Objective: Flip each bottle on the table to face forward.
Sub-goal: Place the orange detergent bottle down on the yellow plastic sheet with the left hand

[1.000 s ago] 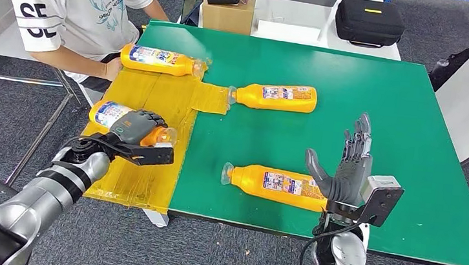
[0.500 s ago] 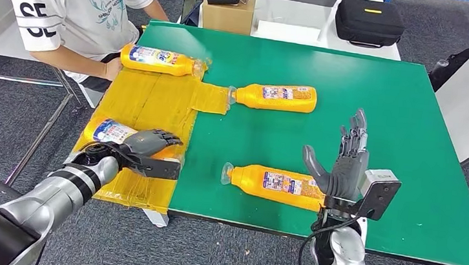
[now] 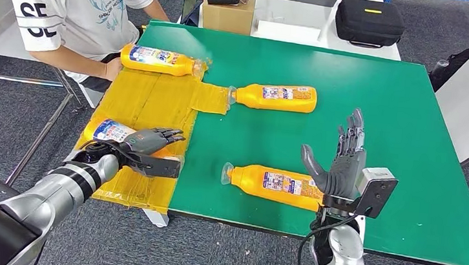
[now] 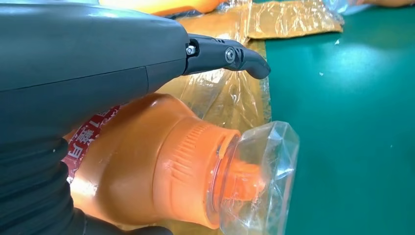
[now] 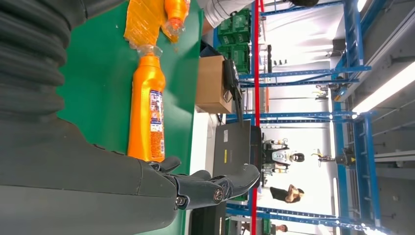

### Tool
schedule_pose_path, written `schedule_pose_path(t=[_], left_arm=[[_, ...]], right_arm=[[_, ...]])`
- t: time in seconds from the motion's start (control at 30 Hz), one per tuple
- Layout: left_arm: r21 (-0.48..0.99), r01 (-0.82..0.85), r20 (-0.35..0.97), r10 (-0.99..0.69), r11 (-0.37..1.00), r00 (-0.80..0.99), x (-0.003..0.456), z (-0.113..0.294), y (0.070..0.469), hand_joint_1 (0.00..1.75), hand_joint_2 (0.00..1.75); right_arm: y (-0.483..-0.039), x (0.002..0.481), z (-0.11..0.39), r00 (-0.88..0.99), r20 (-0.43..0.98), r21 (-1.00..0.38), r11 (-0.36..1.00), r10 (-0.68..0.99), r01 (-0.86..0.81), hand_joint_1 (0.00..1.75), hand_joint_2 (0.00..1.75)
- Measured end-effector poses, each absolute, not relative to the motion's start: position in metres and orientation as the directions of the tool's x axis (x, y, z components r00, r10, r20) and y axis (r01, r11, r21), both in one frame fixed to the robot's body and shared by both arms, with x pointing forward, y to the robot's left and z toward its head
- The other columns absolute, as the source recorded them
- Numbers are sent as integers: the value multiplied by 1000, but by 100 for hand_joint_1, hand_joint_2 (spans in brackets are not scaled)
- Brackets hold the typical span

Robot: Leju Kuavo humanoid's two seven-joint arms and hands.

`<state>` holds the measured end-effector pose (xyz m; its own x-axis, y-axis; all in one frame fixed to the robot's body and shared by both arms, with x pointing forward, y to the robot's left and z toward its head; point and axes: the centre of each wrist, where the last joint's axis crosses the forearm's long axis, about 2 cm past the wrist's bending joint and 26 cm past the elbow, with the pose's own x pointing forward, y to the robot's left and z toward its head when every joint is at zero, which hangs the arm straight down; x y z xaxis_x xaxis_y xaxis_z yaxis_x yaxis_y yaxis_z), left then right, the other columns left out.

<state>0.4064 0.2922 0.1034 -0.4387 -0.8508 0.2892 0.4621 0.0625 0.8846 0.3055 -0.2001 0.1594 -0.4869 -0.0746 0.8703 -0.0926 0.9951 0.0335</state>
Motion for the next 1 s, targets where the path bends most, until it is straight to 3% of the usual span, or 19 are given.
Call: schedule_pose_path(t=[0.1, 0.23, 0.37, 0.57, 0.87, 0.93, 1.0], left_arm=[[880, 464, 330, -835, 103, -440, 406, 103, 294, 0, 0], [816, 531, 493, -755, 228, -433, 406, 105, 309, 0, 0], [715, 592, 663, -627, 371, -408, 402, 110, 338, 0, 175], [503, 594, 864, -336, 628, -376, 373, 105, 368, 0, 175], [180, 460, 936, -8, 869, -352, 337, 101, 335, 0, 175], [118, 419, 944, 30, 900, -330, 333, 101, 324, 0, 175], [64, 392, 949, 65, 918, -309, 329, 101, 312, 0, 175]], right_arm=[[-200, 306, 159, -488, 869, 34, 995, -76, -94, 0, 175], [-201, 306, 159, -489, 868, 45, 994, -87, -95, 0, 175], [-204, 308, 158, -492, 866, 52, 994, -93, -97, 0, 175], [-210, 311, 156, -489, 868, 48, 994, -90, -97, 0, 175], [-213, 307, 150, -443, 896, 2, 998, -33, -69, 0, 175], [-216, 304, 147, -413, 911, -44, 998, 21, -45, 0, 87], [-219, 300, 142, -385, 921, -85, 996, 67, -29, 0, 87]])
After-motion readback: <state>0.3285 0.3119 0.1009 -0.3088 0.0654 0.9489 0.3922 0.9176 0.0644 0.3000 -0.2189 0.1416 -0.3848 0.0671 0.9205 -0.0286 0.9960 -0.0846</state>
